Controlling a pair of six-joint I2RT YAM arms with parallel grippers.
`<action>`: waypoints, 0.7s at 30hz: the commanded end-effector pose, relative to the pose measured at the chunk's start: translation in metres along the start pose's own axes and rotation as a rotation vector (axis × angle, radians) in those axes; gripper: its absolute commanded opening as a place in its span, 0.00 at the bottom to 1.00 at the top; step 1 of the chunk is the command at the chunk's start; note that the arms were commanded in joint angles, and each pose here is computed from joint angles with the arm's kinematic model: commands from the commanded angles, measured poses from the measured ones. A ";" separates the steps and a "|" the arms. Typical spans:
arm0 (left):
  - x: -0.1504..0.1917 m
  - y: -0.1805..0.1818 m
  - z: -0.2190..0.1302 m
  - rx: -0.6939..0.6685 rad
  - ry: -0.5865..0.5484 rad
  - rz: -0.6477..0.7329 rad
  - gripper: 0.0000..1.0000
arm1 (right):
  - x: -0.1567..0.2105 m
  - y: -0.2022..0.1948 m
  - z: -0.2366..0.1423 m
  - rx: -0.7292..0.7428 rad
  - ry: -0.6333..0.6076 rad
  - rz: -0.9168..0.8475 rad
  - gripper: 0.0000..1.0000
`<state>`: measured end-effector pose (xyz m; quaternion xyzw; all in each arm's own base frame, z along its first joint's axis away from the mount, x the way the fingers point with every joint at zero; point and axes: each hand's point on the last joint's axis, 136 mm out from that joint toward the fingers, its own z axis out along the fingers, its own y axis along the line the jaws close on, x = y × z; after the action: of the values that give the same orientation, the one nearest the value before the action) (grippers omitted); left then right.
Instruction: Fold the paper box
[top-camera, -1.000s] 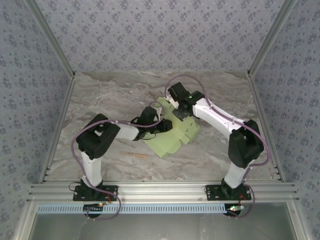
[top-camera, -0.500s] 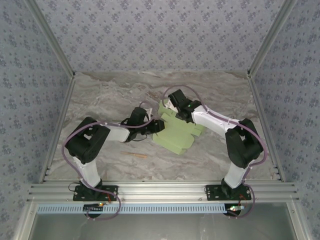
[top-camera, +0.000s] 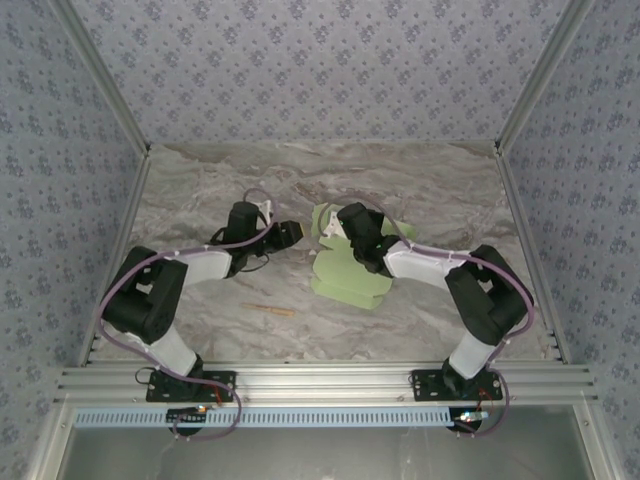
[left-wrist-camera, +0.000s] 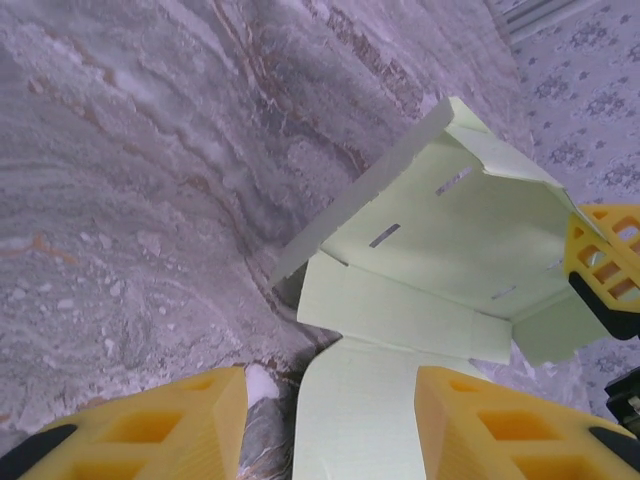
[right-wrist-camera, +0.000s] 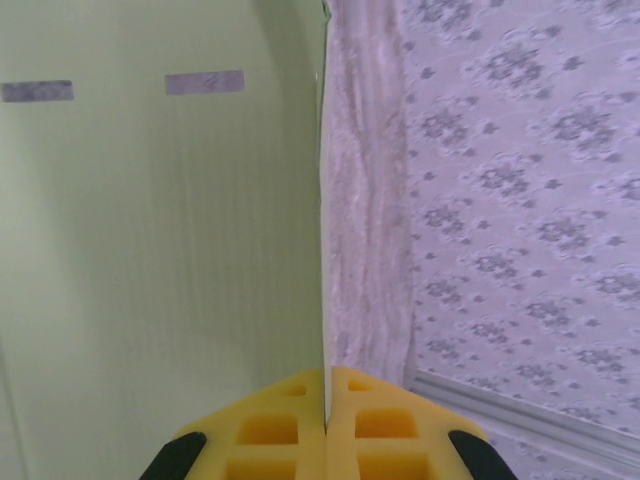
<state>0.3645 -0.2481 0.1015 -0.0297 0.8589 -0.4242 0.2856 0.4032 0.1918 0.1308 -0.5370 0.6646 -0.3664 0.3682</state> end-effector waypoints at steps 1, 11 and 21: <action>-0.015 -0.017 -0.006 0.041 -0.007 0.037 0.48 | -0.007 -0.030 -0.012 0.111 -0.069 0.027 0.04; -0.029 -0.034 -0.002 0.059 0.034 0.224 0.53 | 0.015 -0.009 -0.020 -0.184 -0.215 0.088 0.05; -0.030 -0.108 -0.015 0.127 0.075 0.167 0.49 | 0.018 -0.011 -0.022 -0.238 -0.221 0.133 0.05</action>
<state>0.3688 -0.2854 0.1647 0.0739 0.8519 -0.4294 0.2904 0.3886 0.1680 0.1425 -0.5687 0.6881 -0.2189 0.3939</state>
